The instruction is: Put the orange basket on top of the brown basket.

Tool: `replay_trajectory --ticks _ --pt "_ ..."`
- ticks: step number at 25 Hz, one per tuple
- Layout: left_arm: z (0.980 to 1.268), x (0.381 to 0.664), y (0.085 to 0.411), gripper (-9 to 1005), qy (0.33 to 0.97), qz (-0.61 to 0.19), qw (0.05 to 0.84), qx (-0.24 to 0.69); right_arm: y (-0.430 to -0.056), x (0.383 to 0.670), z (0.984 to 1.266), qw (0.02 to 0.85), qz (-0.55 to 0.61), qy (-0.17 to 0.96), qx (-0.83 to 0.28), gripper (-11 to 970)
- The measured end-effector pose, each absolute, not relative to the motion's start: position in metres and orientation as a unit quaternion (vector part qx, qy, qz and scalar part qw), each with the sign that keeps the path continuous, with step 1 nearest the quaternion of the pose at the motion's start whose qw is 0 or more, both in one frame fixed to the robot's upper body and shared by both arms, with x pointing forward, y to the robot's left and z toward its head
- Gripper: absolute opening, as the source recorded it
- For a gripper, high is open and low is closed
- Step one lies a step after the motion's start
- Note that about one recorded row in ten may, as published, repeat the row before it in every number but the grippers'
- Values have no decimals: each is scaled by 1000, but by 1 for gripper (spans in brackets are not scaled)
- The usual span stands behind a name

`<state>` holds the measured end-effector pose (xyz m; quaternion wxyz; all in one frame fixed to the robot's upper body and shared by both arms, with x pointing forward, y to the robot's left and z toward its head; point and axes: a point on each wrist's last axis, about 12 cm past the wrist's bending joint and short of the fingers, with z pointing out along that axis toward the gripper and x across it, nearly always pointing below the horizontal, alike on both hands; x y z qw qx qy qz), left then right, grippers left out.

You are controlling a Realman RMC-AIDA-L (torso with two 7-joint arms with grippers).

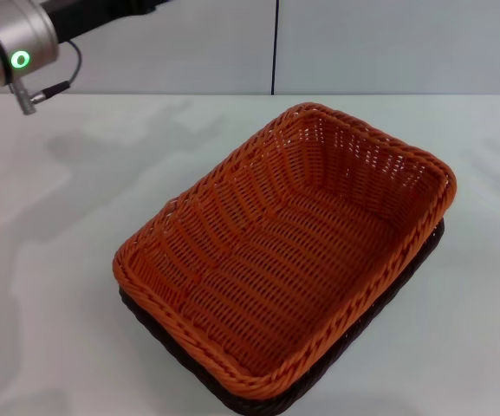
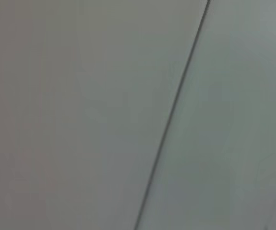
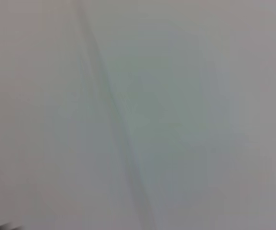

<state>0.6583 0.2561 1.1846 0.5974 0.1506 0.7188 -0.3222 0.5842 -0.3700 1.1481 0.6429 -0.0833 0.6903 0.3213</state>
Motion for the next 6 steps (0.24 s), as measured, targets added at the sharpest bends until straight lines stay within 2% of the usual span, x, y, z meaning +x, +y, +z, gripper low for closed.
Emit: replay_trajectory --ticks 3,4,6 --pt "1181 653 266 861 696 -328 627 124 -397 583 1144 707 227 669 -20 600" --pt "1181 653 266 861 696 -328 627 124 -397 583 1144 707 227 669 -20 600" --pt "1176 649 273 861 684 -326 643 111 -404 580 1136 748 156 645 10 600"
